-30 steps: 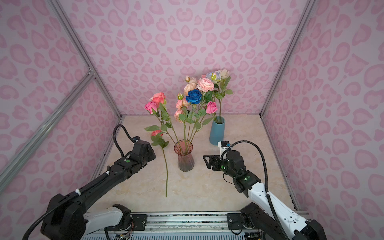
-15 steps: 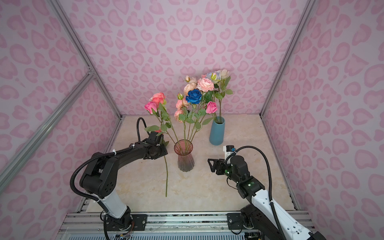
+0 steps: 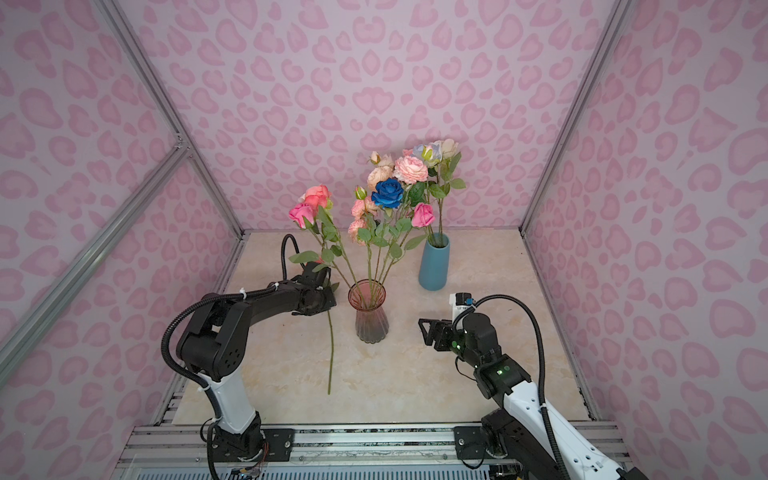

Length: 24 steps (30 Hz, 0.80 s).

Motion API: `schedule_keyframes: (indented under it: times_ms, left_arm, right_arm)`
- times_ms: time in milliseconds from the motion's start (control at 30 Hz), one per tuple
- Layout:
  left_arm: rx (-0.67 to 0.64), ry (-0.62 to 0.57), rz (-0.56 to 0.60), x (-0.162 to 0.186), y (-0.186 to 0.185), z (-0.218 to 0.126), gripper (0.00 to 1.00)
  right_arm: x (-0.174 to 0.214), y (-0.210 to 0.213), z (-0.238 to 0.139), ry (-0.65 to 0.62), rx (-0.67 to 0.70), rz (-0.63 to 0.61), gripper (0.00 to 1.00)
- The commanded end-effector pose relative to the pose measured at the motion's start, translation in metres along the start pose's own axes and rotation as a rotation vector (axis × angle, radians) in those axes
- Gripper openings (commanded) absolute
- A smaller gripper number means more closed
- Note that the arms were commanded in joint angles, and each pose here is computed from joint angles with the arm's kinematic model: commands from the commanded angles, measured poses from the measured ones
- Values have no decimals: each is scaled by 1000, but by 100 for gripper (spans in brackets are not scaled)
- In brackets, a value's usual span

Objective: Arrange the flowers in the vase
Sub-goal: 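Grasp the coral-pink rose stem with the left gripper, then lift the coral-pink rose upright and swing it above the pink vase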

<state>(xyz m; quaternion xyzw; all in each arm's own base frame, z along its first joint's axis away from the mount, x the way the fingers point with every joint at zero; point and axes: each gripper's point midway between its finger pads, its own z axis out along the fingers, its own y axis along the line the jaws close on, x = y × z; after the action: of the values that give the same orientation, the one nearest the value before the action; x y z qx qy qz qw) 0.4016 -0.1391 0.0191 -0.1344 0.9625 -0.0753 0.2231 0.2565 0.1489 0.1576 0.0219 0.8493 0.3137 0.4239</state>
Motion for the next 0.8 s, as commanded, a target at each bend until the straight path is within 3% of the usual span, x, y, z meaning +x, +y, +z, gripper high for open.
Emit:
schedule_keyframes:
  times_ms: [0, 167, 400, 633, 767]
  left_arm:
    - [-70, 16, 31, 11, 20, -9, 4]
    - [-75, -47, 35, 10, 30, -42, 4]
    - [-22, -238, 1, 0, 45, -126, 4]
    - [35, -514, -41, -17, 66, -234, 3]
    - [169, -777, -112, -28, 74, -310, 3]
  right_arm:
    - [-1, 0, -1, -7, -2, 4, 81]
    - [-1, 5, -2, -3, -28, 16, 81]
    - [21, 40, 4, 113, -257, 48, 82]
    - [26, 38, 9, 146, -235, 41, 82]
    - [24, 36, 10, 138, -220, 43, 82]
